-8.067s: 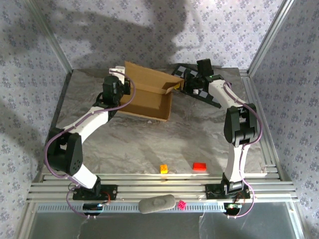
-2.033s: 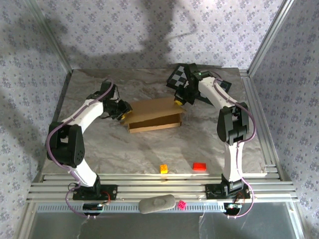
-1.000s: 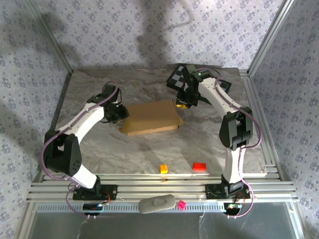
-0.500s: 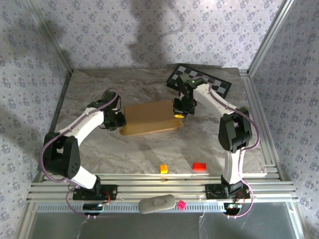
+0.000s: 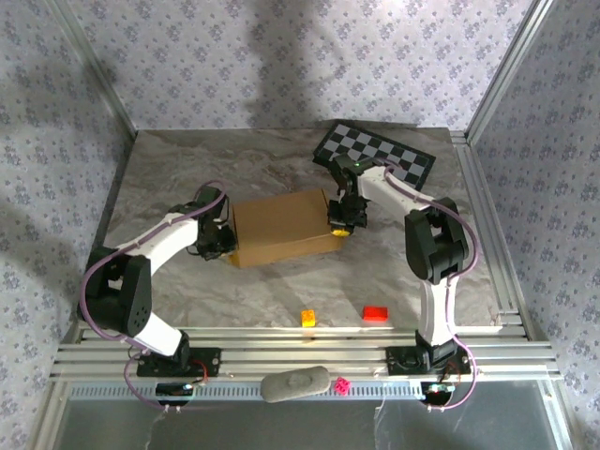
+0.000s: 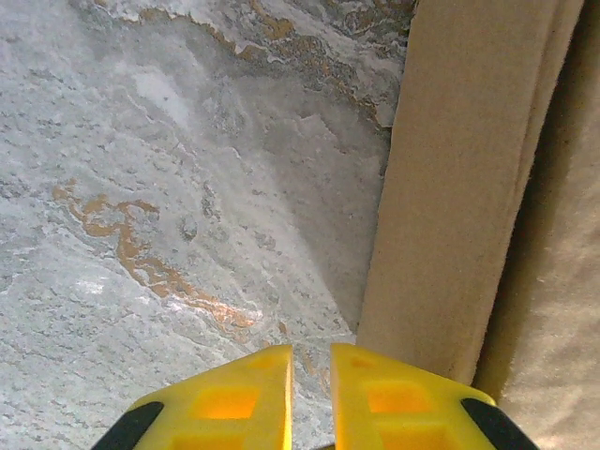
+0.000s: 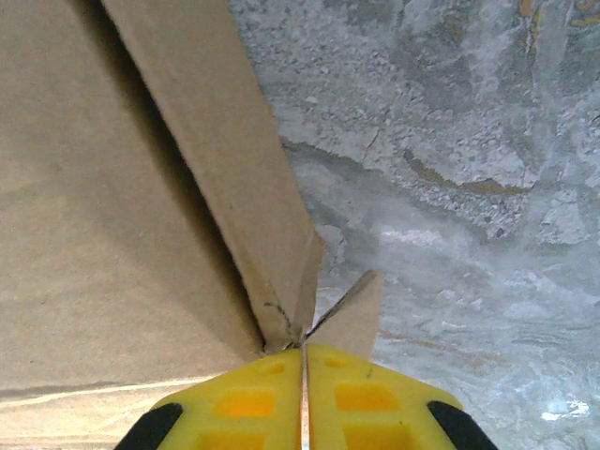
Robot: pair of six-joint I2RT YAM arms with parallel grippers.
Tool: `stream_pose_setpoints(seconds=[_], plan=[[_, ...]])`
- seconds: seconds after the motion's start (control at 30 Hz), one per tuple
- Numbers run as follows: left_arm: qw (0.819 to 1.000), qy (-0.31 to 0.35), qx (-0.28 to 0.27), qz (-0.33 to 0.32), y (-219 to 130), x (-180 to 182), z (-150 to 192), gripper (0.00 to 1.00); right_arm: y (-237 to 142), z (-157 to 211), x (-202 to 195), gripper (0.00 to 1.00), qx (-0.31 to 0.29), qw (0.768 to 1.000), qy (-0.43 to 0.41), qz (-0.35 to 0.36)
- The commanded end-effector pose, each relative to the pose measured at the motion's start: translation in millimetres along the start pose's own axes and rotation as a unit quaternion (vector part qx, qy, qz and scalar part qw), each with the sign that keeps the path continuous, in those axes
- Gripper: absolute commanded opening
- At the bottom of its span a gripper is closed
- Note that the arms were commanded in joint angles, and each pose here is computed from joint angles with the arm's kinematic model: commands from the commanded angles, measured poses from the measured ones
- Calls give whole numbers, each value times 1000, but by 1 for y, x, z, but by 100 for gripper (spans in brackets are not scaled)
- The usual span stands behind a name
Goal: Fold the paper box
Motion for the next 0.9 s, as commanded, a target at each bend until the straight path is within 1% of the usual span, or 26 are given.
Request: stream_pose_setpoints(seconds=[0.0, 0.1, 0.27, 0.3, 0.43, 0.5, 0.63, 0.73, 0.77, 0.87], plan=[[1000, 10, -12, -2, -3, -4, -5, 17, -1, 2, -5, 10, 0, 1000, -10, 28], [1000, 10, -27, 5, -16, -8, -11, 18, -21, -1, -1, 12, -31, 999, -13, 18], [999, 13, -52, -4, -44, -8, -17, 34, -44, -3, 4, 13, -52, 999, -11, 5], [998, 14, -56, -4, -50, -8, -18, 35, -47, -4, 4, 14, -55, 998, -11, 3], [998, 17, -65, 9, -62, -11, -18, 35, -56, -5, 11, 16, -66, 998, -15, -14], [998, 20, -52, 20, -59, -14, -16, 33, -57, -6, 17, 16, -65, 997, -15, -27], [999, 16, -29, 16, -41, -12, -11, 30, -43, -7, 23, 17, -43, 998, -14, -42], [1000, 7, -16, 17, -24, -11, -8, 30, -25, -7, 21, 17, -25, 999, -7, -43], [999, 7, -22, 28, -19, -16, -12, 31, -18, -8, 20, 17, -19, 999, -2, -43], [1000, 9, -13, 25, -4, -19, -12, 32, 1, -8, 14, 17, 0, 999, 9, -31]])
Point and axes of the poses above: each hand's point on the last joint's axis, 136 mm out from that joint toward the fingers, its own y axis out along the fingers, its own x axis along the line the jaws close on, z = x × y, the point moved 5 cm from there along -y, back along the fingers, and after that the axes turned 3 degrees about y, right-handed, at the moved point
